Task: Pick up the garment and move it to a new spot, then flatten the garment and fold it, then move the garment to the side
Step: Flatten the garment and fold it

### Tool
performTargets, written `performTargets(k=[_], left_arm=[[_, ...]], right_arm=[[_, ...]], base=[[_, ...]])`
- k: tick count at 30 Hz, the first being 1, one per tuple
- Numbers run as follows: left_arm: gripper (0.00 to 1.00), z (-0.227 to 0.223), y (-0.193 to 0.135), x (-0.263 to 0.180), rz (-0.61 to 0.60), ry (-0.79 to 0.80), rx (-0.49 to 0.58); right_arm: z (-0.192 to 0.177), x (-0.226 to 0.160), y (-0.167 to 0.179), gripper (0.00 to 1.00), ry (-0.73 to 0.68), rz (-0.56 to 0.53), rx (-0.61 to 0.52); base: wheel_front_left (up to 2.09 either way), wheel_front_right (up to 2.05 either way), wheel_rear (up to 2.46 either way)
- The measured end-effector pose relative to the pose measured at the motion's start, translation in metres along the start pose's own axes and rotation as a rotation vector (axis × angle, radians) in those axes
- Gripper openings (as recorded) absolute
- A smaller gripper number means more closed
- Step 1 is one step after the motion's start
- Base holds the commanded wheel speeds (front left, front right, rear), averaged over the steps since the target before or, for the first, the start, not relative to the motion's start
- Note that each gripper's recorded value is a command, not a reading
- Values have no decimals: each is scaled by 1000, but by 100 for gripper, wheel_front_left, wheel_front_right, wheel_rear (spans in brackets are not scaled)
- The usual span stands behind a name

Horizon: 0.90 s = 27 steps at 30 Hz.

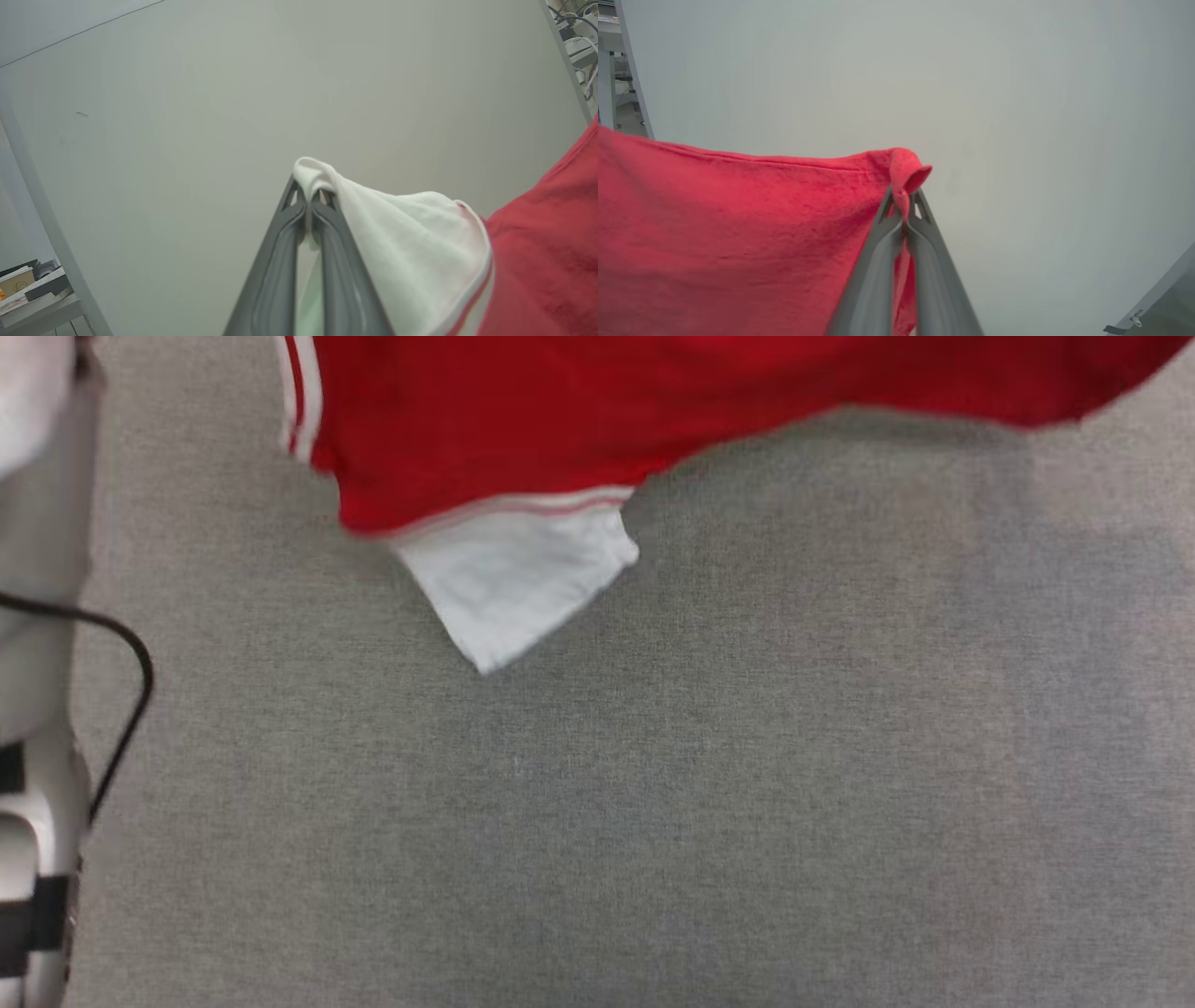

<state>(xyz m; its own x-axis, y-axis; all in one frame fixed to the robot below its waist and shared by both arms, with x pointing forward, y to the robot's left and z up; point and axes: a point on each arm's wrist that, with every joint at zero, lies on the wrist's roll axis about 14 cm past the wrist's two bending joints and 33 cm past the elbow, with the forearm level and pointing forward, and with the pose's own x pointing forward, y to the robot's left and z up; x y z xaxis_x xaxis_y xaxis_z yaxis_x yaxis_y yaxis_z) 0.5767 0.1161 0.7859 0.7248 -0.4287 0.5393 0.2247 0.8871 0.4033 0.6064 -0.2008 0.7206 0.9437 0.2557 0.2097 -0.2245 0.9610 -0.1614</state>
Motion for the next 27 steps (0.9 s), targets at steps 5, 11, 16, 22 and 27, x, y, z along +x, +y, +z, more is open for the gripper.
performTargets(k=[5,11,16,22,27], left_arm=[[0,-12,17,44,3,-2,44],[0,-24,26,81,-1,-16,73],[0,-44,30,96,4,-1,59],[0,-85,20,95,-16,55,32],[0,-126,7,78,-38,118,1]], right_arm=[[9,46,-9,0,-19,-26,-58],[18,88,-21,0,-57,-66,-73],[10,111,-21,0,-59,-70,-69],[-31,124,-15,0,7,-55,-67],[-74,123,-4,0,68,-25,-38]], base=[[0,0,0],[0,0,0],[0,0,0],[0,0,0],[0,0,0]])
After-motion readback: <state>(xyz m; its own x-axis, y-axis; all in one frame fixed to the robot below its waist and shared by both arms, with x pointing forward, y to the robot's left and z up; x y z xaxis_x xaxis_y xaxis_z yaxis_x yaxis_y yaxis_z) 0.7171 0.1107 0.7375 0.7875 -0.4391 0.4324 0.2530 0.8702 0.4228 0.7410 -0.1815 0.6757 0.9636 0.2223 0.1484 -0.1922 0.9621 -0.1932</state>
